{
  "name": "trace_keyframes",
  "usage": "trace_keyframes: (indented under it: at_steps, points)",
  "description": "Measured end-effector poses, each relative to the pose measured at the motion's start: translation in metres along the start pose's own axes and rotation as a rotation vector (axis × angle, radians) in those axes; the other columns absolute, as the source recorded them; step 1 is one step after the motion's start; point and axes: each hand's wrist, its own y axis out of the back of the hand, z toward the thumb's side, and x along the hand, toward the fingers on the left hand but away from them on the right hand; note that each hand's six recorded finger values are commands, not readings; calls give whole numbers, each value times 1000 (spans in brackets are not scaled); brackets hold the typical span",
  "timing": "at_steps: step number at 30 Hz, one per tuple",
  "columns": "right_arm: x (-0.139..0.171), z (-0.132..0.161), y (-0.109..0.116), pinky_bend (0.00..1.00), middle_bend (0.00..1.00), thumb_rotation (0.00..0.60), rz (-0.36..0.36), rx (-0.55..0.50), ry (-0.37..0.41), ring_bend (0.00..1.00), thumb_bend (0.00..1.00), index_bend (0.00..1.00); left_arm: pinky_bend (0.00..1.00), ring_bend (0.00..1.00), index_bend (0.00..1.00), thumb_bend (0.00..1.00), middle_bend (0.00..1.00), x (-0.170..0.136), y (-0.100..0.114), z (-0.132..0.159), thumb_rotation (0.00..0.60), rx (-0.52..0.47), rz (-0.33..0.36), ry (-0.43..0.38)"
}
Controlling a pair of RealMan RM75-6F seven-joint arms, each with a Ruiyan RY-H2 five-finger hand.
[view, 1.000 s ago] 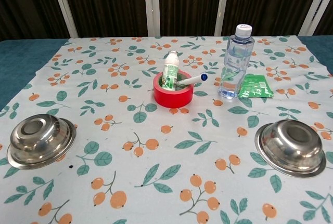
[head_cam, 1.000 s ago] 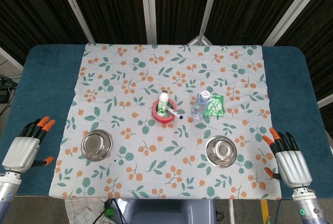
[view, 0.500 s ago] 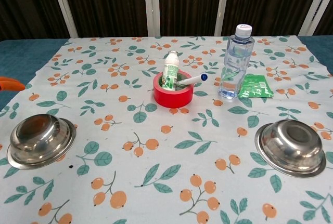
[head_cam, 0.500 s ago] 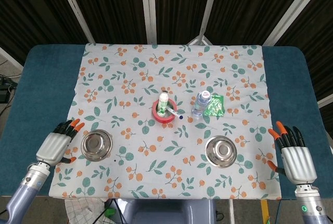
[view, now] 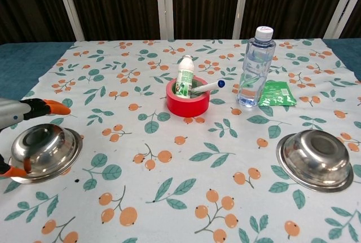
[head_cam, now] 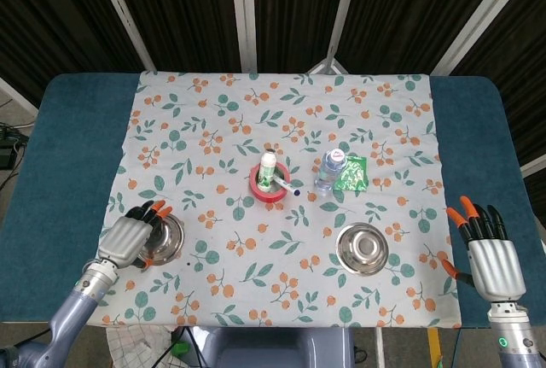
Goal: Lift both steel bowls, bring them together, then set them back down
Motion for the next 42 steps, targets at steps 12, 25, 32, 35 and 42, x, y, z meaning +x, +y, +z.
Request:
trace_keyframes:
  at_steps: [12, 25, 32, 35, 42]
  points:
    - [-1, -2, 2, 44, 41, 600, -3, -10, -9, 100, 166, 198, 157, 6, 61, 0, 68, 9, -5, 12, 600, 20, -24, 2]
    - [-2, -3, 3, 44, 41, 600, -13, -14, -22, 109, 166, 206, 204, 86, 68, 0, 137, 10, -6, 14, 600, 32, -26, 4]
    - [-2, -3, 4, 44, 41, 600, -16, -19, -23, 114, 165, 210, 225, 108, 107, 0, 178, 10, -7, 13, 600, 36, -25, 10]
    - [-2, -3, 3, 44, 41, 600, -16, -18, -23, 116, 165, 212, 229, 122, 142, 0, 198, 11, -6, 13, 600, 39, -17, 13]
    - [-3, -2, 2, 43, 41, 600, -16, -18, -24, 121, 165, 216, 285, 180, 188, 3, 260, 12, -4, 12, 600, 56, -4, 19]
